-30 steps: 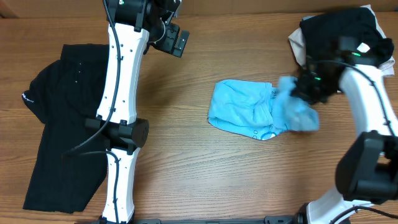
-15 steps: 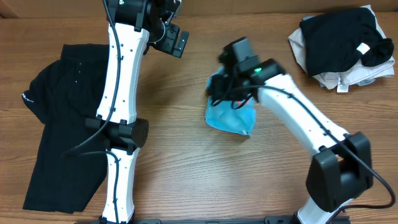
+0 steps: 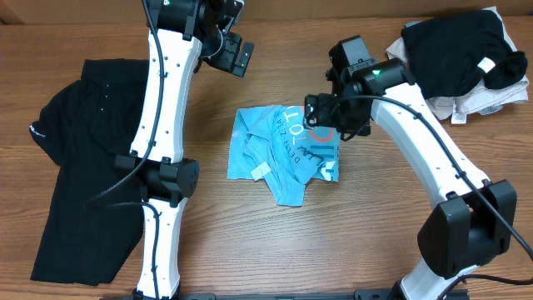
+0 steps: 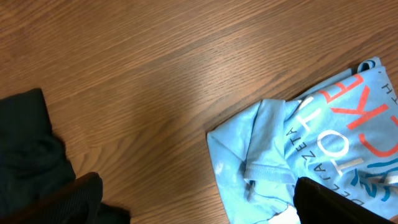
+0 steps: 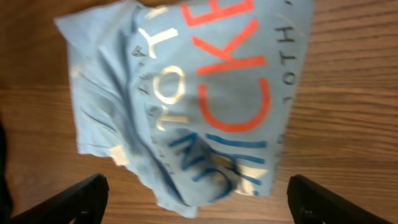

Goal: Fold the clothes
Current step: 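Release the folded T-shirt and retract the right gripper to the right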

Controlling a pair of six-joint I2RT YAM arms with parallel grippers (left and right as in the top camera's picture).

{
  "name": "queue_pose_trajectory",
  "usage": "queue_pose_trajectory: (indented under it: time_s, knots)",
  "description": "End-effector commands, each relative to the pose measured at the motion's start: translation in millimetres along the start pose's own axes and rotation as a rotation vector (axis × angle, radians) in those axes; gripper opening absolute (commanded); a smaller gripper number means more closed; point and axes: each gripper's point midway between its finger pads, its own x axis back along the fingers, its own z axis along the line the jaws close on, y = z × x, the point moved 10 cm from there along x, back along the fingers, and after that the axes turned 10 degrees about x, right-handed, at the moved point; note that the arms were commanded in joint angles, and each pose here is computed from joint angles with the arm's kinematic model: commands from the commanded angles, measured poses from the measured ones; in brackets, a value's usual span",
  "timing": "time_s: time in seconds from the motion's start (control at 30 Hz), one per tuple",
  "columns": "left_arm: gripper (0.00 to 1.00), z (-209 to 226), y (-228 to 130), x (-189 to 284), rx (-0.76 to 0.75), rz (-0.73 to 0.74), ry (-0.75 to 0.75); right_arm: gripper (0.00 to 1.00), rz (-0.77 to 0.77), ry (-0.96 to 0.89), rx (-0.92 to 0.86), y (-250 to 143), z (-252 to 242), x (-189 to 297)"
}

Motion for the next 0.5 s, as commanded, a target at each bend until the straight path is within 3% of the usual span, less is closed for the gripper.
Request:
queue_pose_trajectory:
  time_s: [0.0,0.3,0.47]
  knots:
    - [1.00,5,1,4,0.007,-0.016,0.008,0.92,0.020,-0.008,0.064,-11,1,-5]
    - [1.00,5,1,2,0.007,-0.012,0.006,0.77,0.144,0.018,0.037,-47,-15,-62]
    - [1.00,5,2,1,0.008,-0.011,0.006,0.75,0.202,0.002,0.031,-64,-22,-76]
